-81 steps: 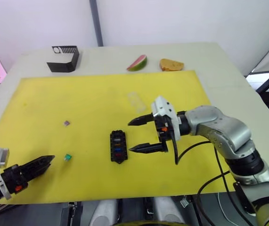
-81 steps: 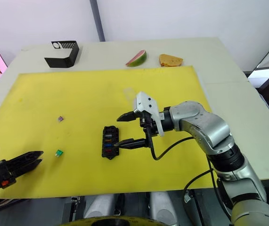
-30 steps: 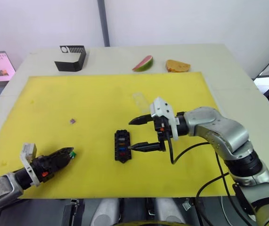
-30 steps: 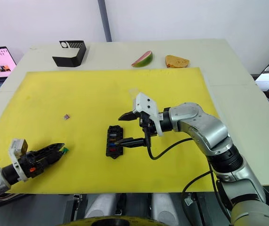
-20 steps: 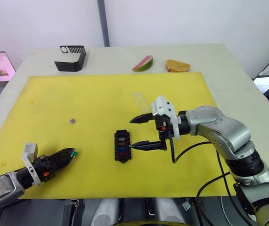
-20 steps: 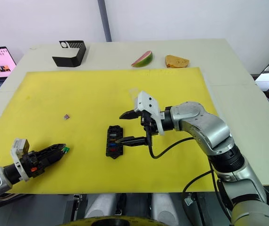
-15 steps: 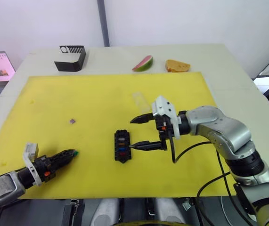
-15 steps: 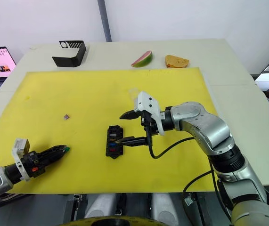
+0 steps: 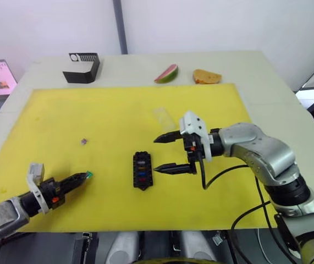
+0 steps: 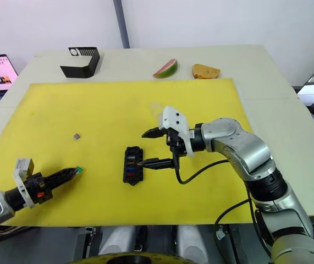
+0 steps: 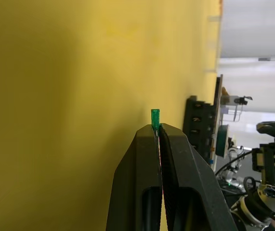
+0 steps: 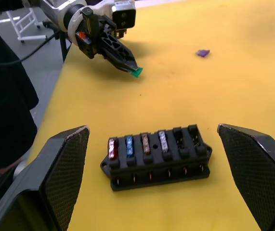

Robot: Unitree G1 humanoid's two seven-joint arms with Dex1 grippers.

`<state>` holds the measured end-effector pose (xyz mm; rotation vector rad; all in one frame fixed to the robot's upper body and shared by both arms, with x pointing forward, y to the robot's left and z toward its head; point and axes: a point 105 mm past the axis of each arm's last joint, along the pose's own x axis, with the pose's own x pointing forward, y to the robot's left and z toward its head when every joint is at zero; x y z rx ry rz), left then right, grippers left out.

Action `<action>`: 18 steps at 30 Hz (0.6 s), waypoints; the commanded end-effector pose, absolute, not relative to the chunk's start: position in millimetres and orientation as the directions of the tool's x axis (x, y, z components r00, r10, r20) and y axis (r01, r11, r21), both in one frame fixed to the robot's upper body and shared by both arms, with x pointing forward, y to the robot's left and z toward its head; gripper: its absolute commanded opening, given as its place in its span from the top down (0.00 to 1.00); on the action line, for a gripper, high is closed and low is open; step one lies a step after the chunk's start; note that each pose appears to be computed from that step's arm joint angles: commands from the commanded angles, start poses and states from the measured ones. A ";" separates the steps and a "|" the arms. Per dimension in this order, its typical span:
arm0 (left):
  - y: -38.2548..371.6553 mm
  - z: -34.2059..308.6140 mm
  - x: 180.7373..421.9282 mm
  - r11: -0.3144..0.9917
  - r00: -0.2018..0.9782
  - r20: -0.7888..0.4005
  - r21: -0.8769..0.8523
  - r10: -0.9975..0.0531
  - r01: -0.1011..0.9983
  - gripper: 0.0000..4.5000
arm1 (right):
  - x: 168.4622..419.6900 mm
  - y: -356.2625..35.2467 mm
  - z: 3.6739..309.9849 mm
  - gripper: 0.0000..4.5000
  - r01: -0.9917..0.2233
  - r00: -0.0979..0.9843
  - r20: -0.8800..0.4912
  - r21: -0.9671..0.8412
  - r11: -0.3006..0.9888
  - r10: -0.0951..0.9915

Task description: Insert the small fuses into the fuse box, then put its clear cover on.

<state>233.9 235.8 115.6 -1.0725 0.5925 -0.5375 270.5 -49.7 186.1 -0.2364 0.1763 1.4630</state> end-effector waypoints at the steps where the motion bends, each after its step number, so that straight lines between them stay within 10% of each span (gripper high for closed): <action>1: 207.5 164.9 240.8 0.390 0.639 -0.084 -0.850 -0.765 0.355 0.99 | 272.9 -50.5 210.5 0.00 -0.989 0.143 -0.127 0.010 0.145 0.982; 18: 119.4 249.7 282.3 0.108 0.342 0.261 -0.632 -0.903 0.767 0.99 | 276.1 -41.7 253.8 0.00 -0.936 0.267 0.171 0.281 0.213 0.948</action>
